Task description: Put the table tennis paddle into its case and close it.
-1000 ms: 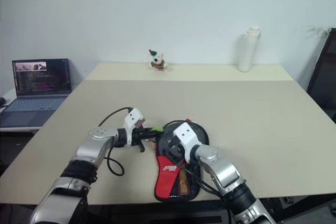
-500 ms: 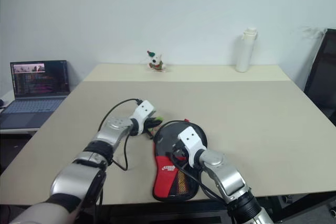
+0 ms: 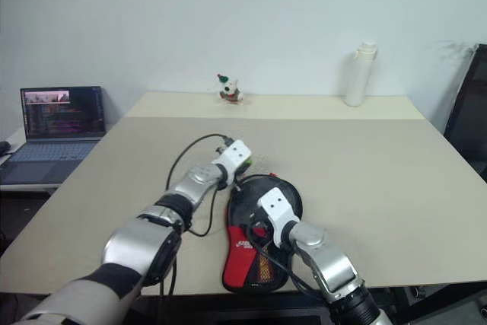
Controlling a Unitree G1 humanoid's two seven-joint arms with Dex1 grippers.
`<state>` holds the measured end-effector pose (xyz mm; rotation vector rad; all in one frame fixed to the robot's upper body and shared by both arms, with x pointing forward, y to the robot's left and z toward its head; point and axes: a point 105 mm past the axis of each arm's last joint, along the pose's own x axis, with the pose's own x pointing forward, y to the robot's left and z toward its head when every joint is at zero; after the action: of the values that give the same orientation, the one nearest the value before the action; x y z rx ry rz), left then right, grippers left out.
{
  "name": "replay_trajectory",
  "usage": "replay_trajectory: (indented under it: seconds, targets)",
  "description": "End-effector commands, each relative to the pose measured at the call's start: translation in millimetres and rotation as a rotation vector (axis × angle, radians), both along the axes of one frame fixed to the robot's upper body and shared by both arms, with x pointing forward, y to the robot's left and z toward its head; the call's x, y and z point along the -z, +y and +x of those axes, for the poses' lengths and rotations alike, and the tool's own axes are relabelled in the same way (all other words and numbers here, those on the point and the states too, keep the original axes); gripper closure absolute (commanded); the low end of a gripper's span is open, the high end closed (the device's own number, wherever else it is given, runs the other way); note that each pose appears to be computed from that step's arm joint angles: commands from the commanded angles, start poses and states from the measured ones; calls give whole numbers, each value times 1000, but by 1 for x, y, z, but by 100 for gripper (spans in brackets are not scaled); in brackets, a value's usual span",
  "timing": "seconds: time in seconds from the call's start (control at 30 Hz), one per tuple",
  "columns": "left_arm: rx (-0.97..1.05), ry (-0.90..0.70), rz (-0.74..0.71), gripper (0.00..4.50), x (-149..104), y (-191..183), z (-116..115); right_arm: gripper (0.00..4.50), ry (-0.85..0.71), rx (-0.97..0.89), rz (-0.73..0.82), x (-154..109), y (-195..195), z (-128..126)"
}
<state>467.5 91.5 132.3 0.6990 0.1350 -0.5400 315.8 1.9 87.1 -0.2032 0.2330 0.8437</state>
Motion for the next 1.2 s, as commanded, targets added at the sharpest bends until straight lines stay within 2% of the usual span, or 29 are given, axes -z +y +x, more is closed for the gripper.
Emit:
replay_trajectory:
  seconds: [0.03,0.37,0.6,0.83,0.93,1.2]
  targets:
    - [46,-151,28,449,-41,-21,6,6,101,-34,-50,26,6,-16]
    - [147,-256,85,449,-54,-70,-1,6,118,-44,-52,28,8,-24]
    - [80,-298,135,449,-58,-60,5,6,123,-50,-49,29,10,-27]
    - [118,-229,128,449,-44,-64,1,6,121,-56,-48,28,11,-25]
    - [135,-180,81,362,-39,-65,-1,6,118,-55,-47,28,10,-25]
    - [208,-97,38,80,-30,-71,-8,6,92,-45,-35,16,6,-18]
